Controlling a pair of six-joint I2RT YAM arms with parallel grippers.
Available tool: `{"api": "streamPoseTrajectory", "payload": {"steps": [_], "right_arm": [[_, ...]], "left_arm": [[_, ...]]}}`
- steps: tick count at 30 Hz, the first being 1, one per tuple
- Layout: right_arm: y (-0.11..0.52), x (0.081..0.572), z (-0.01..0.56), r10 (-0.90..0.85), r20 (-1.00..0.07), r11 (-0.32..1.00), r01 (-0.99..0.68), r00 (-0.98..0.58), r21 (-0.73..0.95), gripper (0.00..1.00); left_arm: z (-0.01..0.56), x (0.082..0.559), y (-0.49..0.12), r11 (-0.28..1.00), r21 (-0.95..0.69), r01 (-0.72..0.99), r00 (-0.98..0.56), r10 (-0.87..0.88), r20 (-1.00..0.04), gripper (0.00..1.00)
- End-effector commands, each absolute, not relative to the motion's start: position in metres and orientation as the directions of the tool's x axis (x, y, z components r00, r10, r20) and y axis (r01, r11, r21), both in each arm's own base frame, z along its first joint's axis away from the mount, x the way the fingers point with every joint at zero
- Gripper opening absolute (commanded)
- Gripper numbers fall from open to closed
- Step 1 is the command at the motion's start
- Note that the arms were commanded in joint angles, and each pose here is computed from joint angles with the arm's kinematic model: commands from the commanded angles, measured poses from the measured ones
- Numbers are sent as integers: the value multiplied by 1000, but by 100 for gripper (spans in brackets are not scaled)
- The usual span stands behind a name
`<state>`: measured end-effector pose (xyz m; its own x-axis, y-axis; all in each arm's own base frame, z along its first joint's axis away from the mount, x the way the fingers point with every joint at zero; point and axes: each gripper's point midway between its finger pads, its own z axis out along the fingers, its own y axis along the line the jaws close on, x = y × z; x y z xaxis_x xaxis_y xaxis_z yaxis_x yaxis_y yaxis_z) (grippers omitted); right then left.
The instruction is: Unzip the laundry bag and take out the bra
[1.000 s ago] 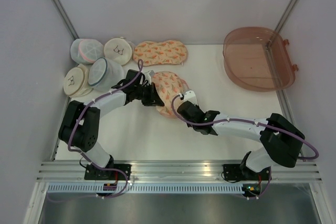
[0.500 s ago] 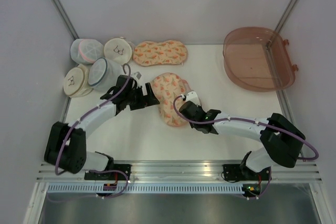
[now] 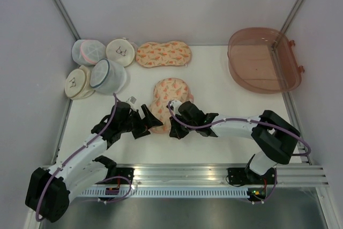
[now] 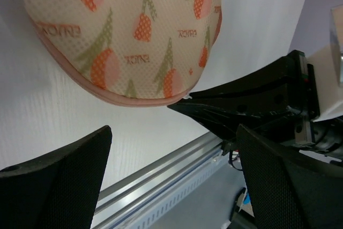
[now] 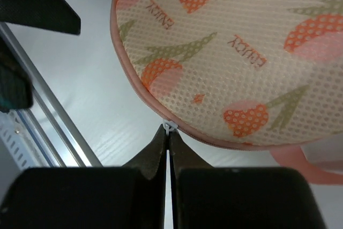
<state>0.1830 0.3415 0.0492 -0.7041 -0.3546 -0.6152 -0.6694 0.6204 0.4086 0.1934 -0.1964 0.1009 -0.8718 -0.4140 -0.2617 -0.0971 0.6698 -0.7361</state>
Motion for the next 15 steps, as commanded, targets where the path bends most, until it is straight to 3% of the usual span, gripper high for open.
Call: {"api": "streamPoseTrajectory", "payload": {"steps": [1, 7, 15], "right_arm": [[388, 186, 80, -286, -678, 464, -717, -677, 520, 0], [405, 199, 87, -218, -702, 459, -706, -678, 539, 0], [407, 203, 93, -201, -734, 454, -726, -648, 517, 1]], "left_arm": [[111, 185, -203, 567, -796, -212, -852, -507, -134, 100], [90, 179, -196, 509, -790, -341, -795, -605, -47, 99], [66, 202, -185, 471, -777, -417, -687, -724, -69, 99]]}}
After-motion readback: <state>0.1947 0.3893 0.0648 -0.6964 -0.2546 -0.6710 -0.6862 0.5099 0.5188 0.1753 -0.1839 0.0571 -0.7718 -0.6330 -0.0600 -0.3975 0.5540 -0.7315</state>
